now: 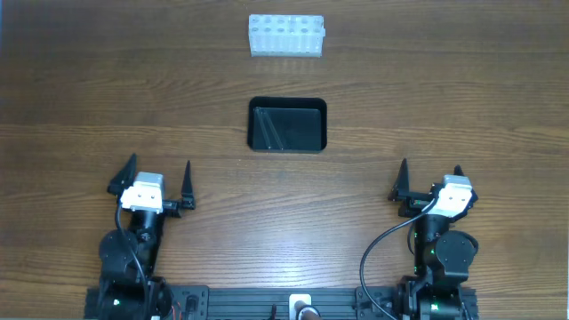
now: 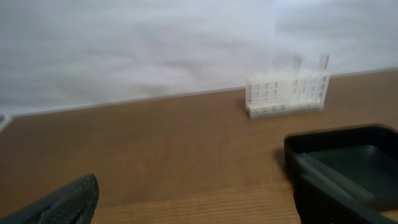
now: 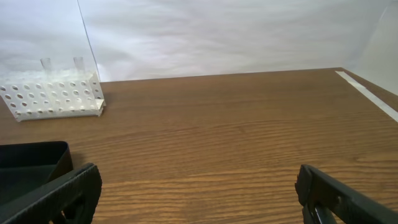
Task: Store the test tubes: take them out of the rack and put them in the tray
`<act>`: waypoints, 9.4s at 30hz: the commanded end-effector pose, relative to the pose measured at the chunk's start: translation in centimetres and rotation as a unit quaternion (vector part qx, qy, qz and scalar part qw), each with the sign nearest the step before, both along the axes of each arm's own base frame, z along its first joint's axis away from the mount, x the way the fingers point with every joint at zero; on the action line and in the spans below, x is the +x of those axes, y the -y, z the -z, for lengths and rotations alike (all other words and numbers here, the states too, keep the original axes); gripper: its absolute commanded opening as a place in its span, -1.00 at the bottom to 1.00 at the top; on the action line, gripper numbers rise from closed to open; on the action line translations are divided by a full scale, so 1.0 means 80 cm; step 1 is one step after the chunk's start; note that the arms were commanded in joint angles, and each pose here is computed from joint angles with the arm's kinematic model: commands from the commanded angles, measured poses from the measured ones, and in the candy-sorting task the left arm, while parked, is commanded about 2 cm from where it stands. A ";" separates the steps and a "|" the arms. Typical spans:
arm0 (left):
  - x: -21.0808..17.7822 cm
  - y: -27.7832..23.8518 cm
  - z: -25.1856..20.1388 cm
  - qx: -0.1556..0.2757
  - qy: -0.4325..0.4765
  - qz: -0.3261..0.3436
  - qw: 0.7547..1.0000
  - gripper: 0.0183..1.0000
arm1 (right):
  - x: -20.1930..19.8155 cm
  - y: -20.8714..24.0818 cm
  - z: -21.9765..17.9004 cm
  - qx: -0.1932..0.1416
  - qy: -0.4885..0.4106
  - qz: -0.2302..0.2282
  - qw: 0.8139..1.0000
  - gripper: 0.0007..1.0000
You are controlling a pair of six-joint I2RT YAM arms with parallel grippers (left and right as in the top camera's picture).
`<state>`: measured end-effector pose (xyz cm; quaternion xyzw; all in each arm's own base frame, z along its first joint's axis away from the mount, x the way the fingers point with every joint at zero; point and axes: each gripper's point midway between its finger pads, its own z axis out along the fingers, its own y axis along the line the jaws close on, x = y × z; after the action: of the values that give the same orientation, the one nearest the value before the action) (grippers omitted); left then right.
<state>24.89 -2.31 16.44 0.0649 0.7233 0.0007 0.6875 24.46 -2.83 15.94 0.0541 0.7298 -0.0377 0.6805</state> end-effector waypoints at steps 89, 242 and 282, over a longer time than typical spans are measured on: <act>-0.004 0.000 0.017 0.004 -0.022 0.009 1.000 1.00 | 0.323 -0.280 -0.053 0.065 -0.213 -0.293 0.930 0.98; -0.004 0.000 0.017 0.004 -0.022 0.009 1.000 1.00 | 0.263 -0.321 0.032 0.039 -0.494 -0.183 0.849 -0.98; -0.004 0.000 0.017 0.004 -0.022 0.009 1.000 1.00 | 0.226 -0.338 0.149 0.045 -0.598 -0.138 0.788 -0.68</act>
<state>24.63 -2.25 15.21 0.0689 0.7387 -0.0037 0.6705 42.85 24.23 5.02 -0.0484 0.9898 0.0705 0.1139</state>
